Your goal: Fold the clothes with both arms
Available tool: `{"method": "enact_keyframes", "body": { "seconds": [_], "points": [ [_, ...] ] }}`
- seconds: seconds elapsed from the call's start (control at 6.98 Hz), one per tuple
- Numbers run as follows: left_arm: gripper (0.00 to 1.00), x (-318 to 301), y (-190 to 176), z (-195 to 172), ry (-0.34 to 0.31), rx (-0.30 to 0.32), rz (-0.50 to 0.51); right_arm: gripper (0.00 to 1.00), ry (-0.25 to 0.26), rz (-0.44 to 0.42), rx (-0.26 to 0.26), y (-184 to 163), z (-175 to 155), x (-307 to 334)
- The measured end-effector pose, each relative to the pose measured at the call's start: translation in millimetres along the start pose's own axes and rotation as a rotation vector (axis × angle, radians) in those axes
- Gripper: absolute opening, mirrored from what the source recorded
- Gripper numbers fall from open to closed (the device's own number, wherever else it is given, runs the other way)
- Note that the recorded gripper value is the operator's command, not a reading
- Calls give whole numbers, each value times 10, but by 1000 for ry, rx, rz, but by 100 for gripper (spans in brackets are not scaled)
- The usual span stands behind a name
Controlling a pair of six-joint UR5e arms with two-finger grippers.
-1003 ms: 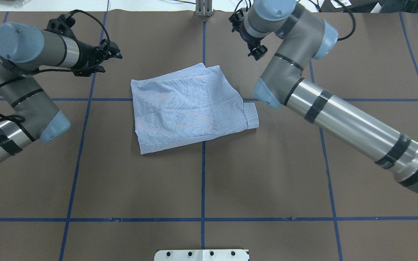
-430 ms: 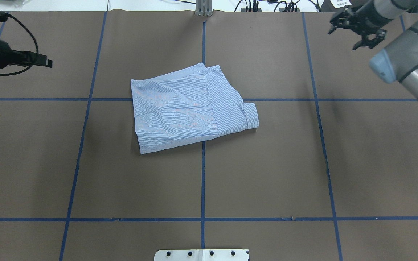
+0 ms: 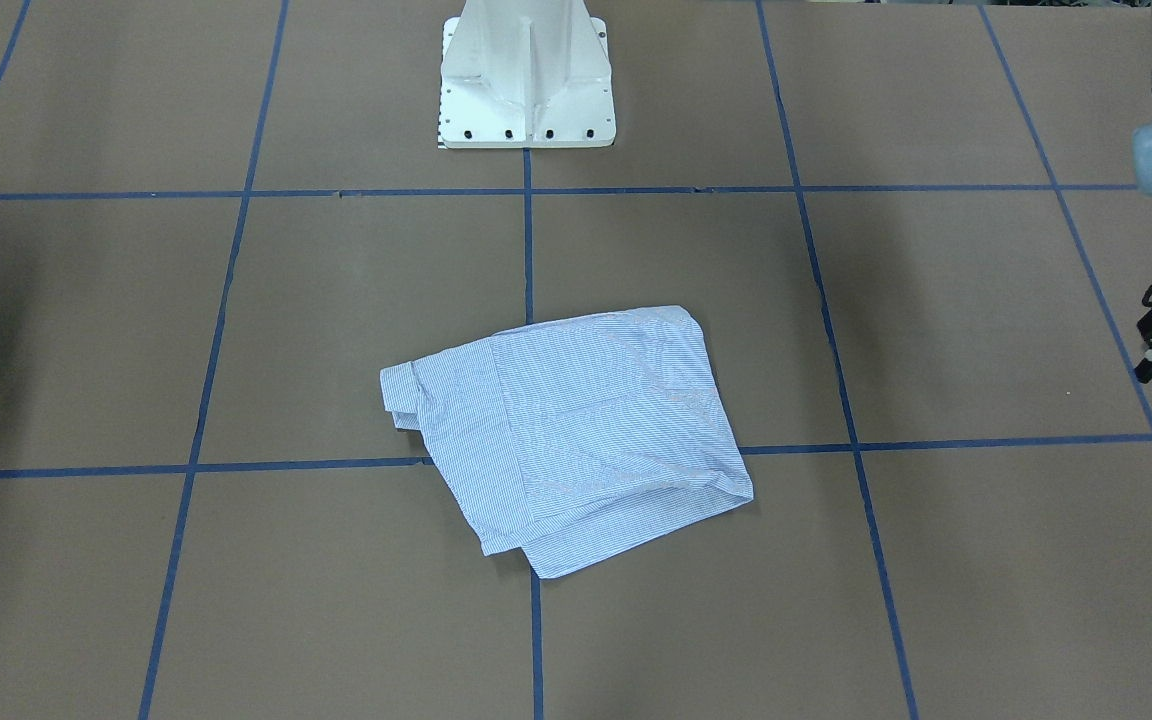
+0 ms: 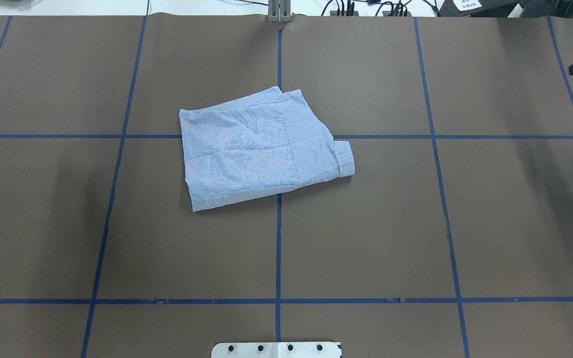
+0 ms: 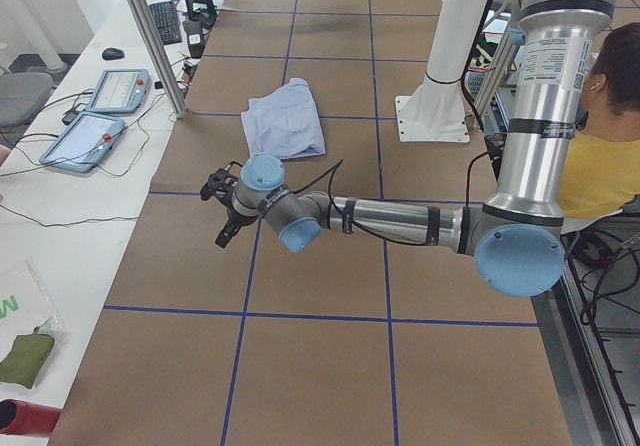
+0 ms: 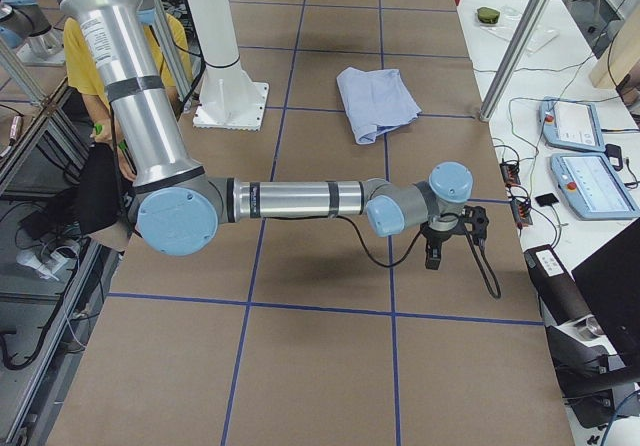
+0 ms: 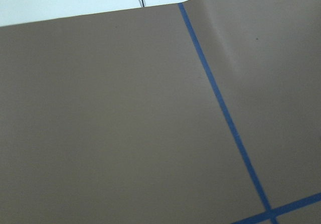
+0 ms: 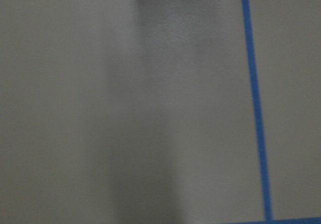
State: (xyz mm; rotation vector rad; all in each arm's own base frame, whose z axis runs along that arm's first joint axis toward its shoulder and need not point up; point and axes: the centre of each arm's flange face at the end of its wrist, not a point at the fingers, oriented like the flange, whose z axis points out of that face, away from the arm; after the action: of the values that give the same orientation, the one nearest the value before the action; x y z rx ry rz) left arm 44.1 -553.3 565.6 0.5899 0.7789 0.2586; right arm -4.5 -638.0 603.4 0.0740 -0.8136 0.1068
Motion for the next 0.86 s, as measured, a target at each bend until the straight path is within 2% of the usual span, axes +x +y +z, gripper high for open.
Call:
{"method": "enact_keyframes", "body": {
  "seconds": [0.29, 0.43, 0.57, 0.86],
  "points": [
    [100, -502, 205, -352, 19, -50, 20, 100, 37, -67, -72, 104, -450, 749],
    [100, -608, 258, -446, 30, -57, 25, 100, 40, -67, -95, 139, -632, 819],
    [100, -634, 270, -484, 48, -65, 17, 100, 38, -66, -101, 170, -758, 775],
    [100, -624, 221, -501, 71, -79, -4, 100, 28, -69, -105, 207, -783, 697]
  ]
}}
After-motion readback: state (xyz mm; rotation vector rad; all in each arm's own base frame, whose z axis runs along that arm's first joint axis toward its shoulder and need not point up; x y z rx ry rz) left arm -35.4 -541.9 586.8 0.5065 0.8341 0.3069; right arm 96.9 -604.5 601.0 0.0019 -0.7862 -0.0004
